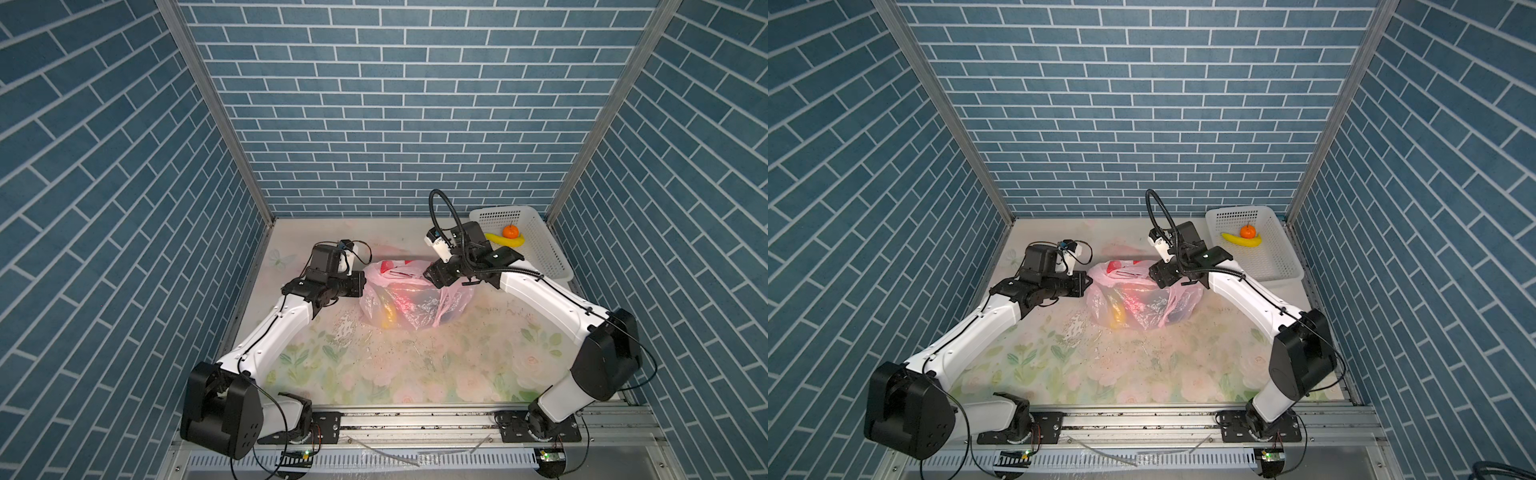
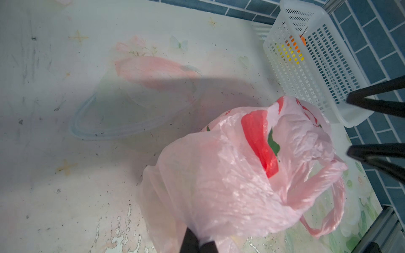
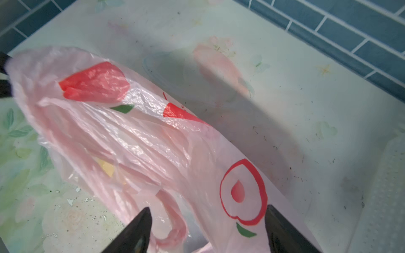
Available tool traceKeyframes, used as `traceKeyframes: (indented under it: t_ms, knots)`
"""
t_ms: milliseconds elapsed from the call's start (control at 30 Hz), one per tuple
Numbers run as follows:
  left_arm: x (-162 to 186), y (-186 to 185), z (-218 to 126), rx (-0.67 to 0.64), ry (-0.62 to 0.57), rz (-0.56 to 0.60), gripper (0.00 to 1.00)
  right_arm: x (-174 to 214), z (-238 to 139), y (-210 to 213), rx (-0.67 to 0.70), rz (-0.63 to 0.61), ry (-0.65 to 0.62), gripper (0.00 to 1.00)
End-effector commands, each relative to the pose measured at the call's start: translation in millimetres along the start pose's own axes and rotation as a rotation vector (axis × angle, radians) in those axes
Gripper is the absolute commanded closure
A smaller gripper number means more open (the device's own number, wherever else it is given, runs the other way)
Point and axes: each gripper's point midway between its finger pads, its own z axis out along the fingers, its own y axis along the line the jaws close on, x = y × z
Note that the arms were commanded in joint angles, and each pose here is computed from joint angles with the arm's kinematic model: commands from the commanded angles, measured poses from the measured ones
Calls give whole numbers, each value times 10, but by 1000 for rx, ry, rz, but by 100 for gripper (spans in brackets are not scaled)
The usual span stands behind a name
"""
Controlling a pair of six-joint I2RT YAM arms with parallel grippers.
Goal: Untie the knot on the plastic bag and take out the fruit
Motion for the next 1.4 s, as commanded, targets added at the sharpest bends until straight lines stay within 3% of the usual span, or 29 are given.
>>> traceKeyframes:
  t_ms: [0, 267, 433, 600, 667, 700, 767, 800, 1000, 1100, 1367]
  knots:
    - [-45, -49, -57, 12, -34, 35, 95, -111, 67, -13, 31, -85, 4, 19]
    - [29, -29, -53, 10, -22, 49, 95, 51, 237, -435, 271, -92, 68, 21]
    - [112, 1, -17, 6, 5, 58, 95, -14, 197, -530, 312, -78, 27, 32]
    - [161, 29, 6, 0, 18, 61, 95, -65, 194, -494, 284, -71, 9, 64]
    - [151, 26, 4, -1, 15, 62, 92, -68, 198, -498, 284, -70, 15, 86]
    - [137, 29, -2, -6, 13, 60, 85, -77, 192, -498, 283, -69, 20, 98]
    - [68, 21, -41, -15, -2, 58, 53, -109, 150, -481, 274, -73, 19, 100]
    - [1, 5, -79, -20, -20, 56, 41, -158, 98, -455, 262, -74, 3, 100]
    - [-504, -319, -308, -9, -140, 119, 8, -410, -208, -281, 177, -57, -75, 100]
    - [-645, -603, -290, 30, -148, 189, 1, -506, -328, -221, 148, -42, -101, 100]
    - [-537, -1227, -48, 176, -86, 334, 0, -699, -508, -162, 118, -21, -145, 100]
